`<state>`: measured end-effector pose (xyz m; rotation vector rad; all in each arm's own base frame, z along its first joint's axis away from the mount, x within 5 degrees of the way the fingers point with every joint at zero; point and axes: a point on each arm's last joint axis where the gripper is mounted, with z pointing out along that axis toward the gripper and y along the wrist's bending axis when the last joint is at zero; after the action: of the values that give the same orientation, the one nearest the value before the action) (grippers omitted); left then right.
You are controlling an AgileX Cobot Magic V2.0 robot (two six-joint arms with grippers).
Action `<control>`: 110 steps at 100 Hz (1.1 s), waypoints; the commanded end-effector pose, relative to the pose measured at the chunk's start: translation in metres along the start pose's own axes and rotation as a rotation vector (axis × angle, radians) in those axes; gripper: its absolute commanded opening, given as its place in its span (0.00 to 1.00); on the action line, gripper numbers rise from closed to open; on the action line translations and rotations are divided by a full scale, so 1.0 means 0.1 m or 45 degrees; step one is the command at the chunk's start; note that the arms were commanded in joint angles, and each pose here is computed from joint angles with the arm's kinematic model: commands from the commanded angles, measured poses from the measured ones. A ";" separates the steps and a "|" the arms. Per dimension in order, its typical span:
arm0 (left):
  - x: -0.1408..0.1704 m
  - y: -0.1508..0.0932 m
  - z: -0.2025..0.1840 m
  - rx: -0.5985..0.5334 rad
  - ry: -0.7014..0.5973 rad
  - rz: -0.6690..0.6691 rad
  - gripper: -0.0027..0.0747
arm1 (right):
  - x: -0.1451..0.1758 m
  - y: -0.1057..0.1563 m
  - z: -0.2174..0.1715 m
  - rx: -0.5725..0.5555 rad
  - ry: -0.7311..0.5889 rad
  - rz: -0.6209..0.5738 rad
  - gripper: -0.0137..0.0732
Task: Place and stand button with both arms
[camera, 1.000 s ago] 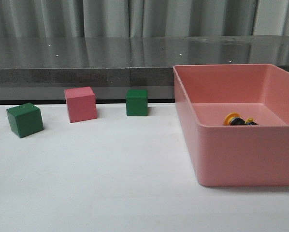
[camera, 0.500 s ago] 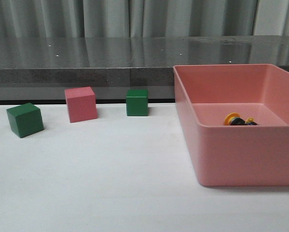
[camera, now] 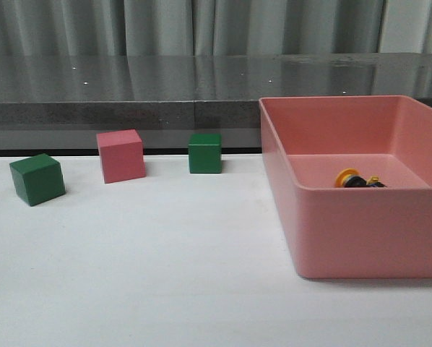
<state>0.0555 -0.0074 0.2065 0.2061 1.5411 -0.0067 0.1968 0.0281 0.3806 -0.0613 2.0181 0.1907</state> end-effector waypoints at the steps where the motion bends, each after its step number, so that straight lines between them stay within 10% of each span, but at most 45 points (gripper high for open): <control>1: 0.05 -0.01 -0.01 -0.007 -0.092 -0.012 0.01 | -0.19 -0.01 0.24 0.007 -0.024 -0.044 0.09; 40: 0.05 -0.01 -0.01 -0.007 -0.092 -0.012 0.01 | 0.09 0.09 1.17 -0.066 0.395 -0.223 0.16; 73: 0.05 -0.01 -0.01 -0.007 -0.092 -0.012 0.01 | 0.33 0.06 1.53 -0.083 0.534 -0.310 0.78; 110: 0.05 -0.01 -0.01 -0.007 -0.092 -0.012 0.01 | 0.67 0.01 2.01 -0.080 0.639 -0.334 0.79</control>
<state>0.0555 -0.0074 0.2065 0.2061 1.5411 -0.0067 0.3377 0.0622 0.2201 -0.4471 2.5729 0.0845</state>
